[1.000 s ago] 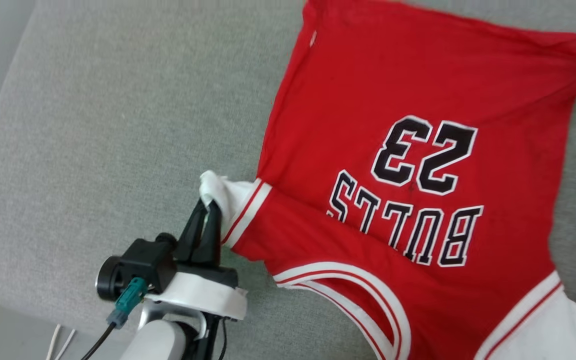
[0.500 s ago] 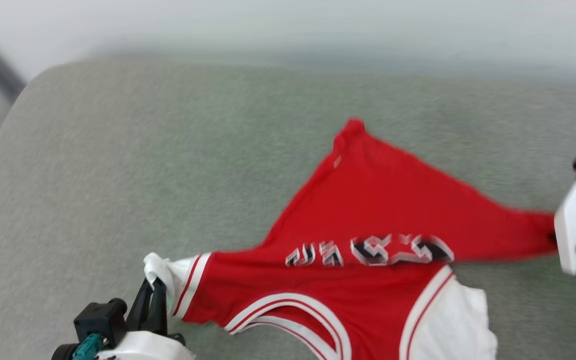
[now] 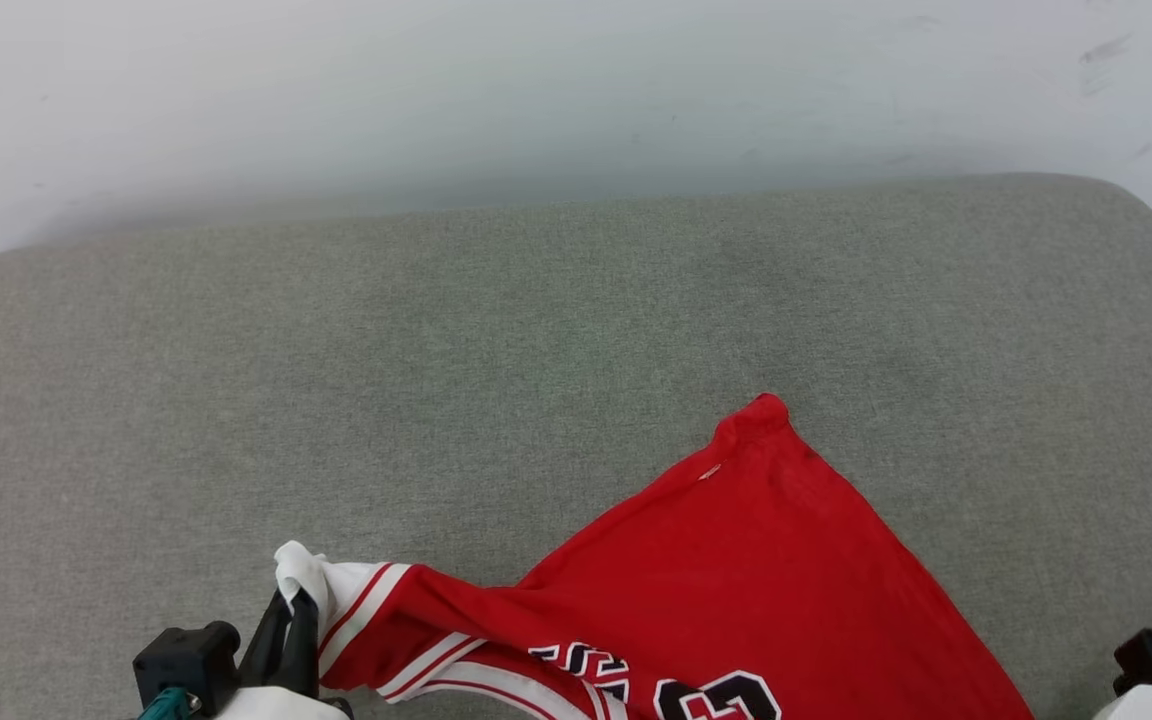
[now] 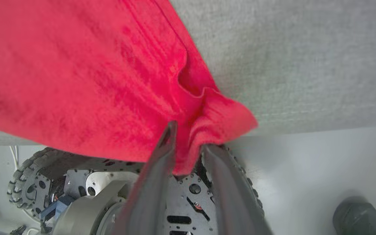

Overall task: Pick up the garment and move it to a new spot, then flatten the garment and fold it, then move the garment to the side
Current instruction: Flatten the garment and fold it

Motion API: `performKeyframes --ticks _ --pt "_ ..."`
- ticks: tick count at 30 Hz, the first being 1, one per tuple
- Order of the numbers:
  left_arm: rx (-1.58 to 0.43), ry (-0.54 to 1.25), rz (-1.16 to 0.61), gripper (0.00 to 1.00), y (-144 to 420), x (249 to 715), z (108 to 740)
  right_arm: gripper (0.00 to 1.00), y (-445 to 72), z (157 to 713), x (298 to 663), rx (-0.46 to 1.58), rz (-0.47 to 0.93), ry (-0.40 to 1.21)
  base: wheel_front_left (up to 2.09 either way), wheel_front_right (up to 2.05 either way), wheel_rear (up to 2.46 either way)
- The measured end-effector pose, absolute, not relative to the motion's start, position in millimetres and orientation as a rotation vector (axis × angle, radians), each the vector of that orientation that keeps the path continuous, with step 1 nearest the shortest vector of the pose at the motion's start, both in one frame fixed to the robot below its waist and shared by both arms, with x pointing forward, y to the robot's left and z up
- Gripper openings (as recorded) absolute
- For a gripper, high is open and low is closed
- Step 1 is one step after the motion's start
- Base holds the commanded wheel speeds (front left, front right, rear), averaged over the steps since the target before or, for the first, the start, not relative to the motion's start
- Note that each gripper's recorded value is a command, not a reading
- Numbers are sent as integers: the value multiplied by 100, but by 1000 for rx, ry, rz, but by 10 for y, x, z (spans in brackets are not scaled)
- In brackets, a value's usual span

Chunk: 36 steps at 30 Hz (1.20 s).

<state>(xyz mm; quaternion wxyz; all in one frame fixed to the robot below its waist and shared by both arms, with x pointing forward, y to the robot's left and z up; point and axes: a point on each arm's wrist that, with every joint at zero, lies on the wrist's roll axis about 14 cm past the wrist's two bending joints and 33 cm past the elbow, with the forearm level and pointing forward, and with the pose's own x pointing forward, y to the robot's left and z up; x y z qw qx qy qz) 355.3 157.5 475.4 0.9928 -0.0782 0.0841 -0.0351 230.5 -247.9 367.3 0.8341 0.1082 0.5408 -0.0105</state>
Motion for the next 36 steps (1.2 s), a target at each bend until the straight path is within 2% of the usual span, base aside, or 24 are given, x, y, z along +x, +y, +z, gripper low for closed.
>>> performKeyframes --ticks 12,14,16,19,25,36 --pt "-155 170 -96 0 1498 3628 4774 100 -2483 4466 3394 226 -30 497 0 0 0" --pt "-153 159 -99 0 1486 3677 4801 100 -2455 4636 3697 235 -12 393 0 0 0" --pt "-155 152 -102 0 1471 3717 4814 100 -2397 4691 3874 238 14 367 0 0 0" --pt "-159 142 -114 0 1427 3789 4829 100 -2302 4670 4105 211 69 409 0 0 0" --pt "-165 130 -124 0 1380 3944 4809 100 -2035 4519 4522 98 219 621 0 0 0" --pt "-172 139 -93 0 1445 4103 4657 100 -1392 3960 4707 -10 453 965 0 0 0"
